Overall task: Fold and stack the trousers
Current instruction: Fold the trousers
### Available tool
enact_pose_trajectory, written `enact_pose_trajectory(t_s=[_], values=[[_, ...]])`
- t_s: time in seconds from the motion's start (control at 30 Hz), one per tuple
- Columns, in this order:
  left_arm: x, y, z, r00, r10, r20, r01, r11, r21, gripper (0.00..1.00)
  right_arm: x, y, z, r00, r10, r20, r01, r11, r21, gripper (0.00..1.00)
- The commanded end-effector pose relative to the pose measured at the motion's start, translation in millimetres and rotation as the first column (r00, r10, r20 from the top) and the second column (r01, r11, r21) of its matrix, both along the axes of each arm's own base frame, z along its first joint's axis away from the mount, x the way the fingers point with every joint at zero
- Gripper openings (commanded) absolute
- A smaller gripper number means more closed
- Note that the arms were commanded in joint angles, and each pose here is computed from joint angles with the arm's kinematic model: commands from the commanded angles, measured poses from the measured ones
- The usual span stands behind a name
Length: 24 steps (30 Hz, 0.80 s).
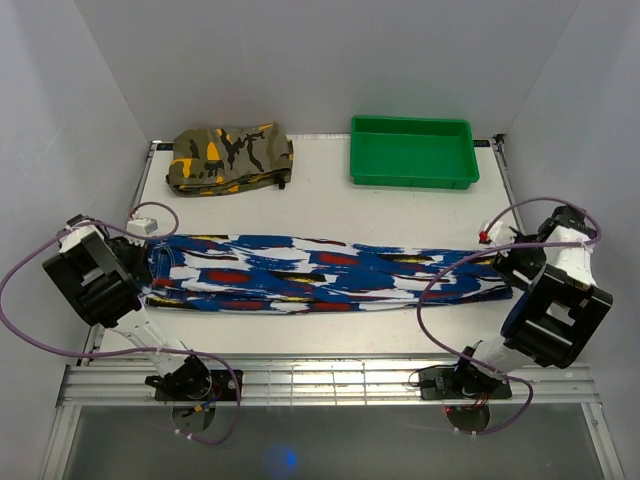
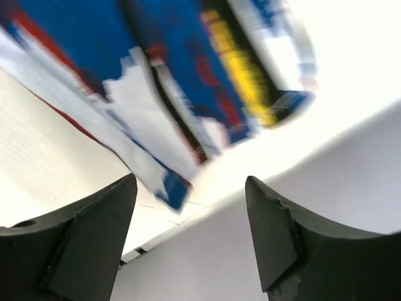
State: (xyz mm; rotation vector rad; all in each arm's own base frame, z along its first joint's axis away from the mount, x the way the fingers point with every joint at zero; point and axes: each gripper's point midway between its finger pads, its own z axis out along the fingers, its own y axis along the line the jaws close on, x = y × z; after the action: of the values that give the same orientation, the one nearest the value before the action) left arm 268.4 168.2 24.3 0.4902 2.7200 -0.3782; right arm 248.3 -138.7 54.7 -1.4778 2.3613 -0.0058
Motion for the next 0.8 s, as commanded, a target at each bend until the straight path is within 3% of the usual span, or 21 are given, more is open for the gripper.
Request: enact_pose_trajectory(t_s=[0.0,0.13,0.17,0.2,0.3,0.37,0.53,0.77], values=[[26.7,21.8,12.7,0.986,-0.046,0.163,0.031,0.995,0.096,0.00,29.1,43.0,69.5,0.991,-0.001,0.136,-0.017,0.991,0.133,0.76],[20.9,12.4,16.2,0.988,-0.050,0.149,0.042,0.997,0.057,0.00,60.0,137.0,132.6,0.953,0.023,0.301,-0.112,0.953,0.281,0.61],[17.4,9.7,12.8,0.990,-0.049,0.136,0.043,0.998,0.047,0.00,58.4,187.1,141.1,0.935,0.106,0.338,-0.215,0.929,0.302,0.56],[15.2,6.8,10.6,0.991,-0.046,0.129,0.042,0.999,0.034,0.00,71.1,211.8,152.7,0.923,0.051,0.381,-0.194,0.918,0.347,0.52],[3.5,-11.7,0.3,0.995,-0.043,0.091,0.045,0.999,-0.017,0.00,53.9,306.6,149.8,0.905,0.209,0.371,-0.350,0.860,0.370,0.43],[-2.1,-22.7,-5.8,0.996,-0.051,0.071,0.054,0.998,-0.030,0.00,31.4,361.8,130.6,0.912,0.305,0.275,-0.399,0.819,0.412,0.38],[-15.6,-56.3,-18.8,0.999,-0.038,0.018,0.040,0.995,-0.094,0.00,2.2,426.9,83.7,0.883,0.439,0.167,-0.468,0.784,0.408,0.35],[-23.2,-126.0,-10.5,0.995,-0.097,-0.004,0.095,0.978,-0.185,0.00,4.2,455.0,67.9,0.873,0.467,0.137,-0.479,0.773,0.417,0.34]])
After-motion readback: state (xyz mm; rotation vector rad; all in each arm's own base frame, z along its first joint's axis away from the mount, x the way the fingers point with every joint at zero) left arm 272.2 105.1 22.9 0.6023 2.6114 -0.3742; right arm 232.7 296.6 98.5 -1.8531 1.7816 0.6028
